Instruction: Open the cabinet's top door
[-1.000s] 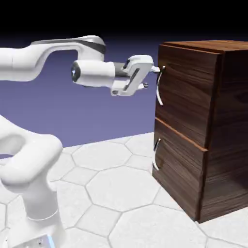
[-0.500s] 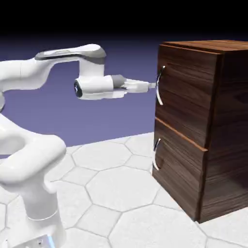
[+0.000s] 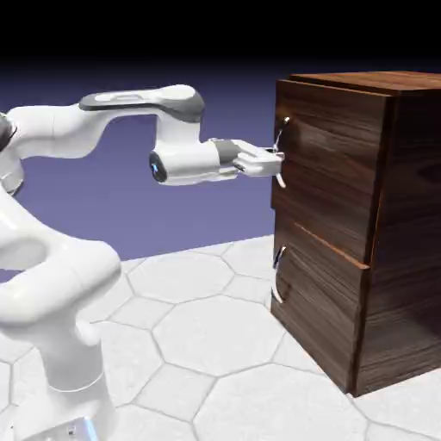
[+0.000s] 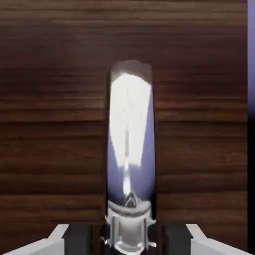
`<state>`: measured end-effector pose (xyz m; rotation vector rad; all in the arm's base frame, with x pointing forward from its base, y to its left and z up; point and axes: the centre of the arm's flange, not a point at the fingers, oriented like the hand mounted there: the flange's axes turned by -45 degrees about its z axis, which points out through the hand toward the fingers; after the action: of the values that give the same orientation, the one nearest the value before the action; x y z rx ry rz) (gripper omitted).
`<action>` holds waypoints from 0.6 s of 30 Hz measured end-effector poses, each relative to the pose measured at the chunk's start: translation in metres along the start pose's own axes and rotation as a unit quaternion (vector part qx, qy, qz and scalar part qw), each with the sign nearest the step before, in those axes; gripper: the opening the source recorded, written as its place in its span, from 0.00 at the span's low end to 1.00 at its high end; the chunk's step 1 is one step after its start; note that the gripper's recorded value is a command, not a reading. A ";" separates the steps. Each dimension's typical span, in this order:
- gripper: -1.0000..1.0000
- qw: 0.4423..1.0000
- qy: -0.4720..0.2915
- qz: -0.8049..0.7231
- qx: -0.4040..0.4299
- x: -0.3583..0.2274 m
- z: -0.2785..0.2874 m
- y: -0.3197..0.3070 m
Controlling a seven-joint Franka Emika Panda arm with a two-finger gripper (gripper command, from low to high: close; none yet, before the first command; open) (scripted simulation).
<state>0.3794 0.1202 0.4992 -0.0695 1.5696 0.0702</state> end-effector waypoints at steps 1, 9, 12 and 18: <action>0.00 1.000 0.000 0.000 -0.013 0.000 -0.007 -0.004; 0.00 0.993 0.000 0.000 -0.119 0.000 -0.063 -0.042; 0.00 0.988 0.000 0.000 -0.155 0.000 -0.080 -0.058; 0.00 0.975 0.000 0.000 -0.221 0.000 -0.108 -0.091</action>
<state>0.2795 0.0204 0.4991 -0.4187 1.5297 0.4187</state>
